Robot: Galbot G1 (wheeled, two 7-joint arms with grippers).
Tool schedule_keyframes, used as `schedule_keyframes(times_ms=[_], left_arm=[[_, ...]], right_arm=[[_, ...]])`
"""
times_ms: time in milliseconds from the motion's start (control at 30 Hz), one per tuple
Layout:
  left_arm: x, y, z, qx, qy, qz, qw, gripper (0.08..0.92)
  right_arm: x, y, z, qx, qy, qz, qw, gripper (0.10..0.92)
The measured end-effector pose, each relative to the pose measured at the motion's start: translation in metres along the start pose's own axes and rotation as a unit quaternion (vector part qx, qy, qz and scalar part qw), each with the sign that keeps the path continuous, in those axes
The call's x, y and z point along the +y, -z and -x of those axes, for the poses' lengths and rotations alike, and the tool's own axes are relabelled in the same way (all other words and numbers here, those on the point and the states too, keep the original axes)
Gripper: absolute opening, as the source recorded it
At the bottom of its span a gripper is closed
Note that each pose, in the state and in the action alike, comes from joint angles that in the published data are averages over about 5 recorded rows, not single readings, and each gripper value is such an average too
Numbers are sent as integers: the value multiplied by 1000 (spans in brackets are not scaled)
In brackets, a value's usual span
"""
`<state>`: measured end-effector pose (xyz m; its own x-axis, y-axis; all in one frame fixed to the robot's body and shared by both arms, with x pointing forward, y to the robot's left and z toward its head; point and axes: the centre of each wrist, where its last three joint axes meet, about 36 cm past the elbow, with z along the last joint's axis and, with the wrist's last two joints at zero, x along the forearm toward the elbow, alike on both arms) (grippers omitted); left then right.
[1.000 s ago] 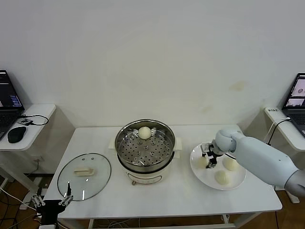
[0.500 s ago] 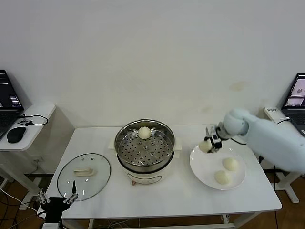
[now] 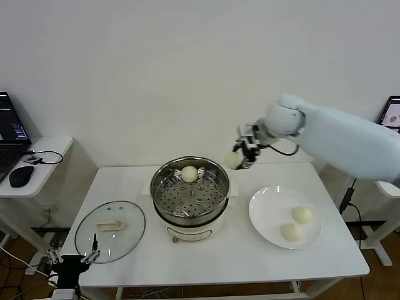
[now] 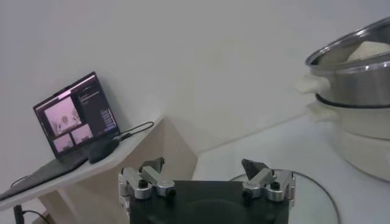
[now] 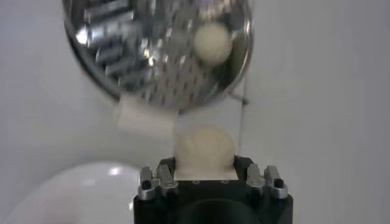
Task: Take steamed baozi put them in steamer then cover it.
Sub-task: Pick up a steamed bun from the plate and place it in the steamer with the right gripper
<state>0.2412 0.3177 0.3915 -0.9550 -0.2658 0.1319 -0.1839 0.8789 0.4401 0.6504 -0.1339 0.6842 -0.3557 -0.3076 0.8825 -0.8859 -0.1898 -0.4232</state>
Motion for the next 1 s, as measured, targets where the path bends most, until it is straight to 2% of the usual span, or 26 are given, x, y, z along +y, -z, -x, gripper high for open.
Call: schedule_keyframes(times_ms=[500,800,1000], left_arm=[[2,-3,-1,-3,10,2,1000,823],[2,-10,0,-1,11,6,1000,823],[3,-12,1,-1,12,7,1000,823]], right_arm=[[-8,103,100,-14,43,23,999,611],[-1,135,142,-10,56,36,998,611],[3,144,155,-5,61,41,997,632]])
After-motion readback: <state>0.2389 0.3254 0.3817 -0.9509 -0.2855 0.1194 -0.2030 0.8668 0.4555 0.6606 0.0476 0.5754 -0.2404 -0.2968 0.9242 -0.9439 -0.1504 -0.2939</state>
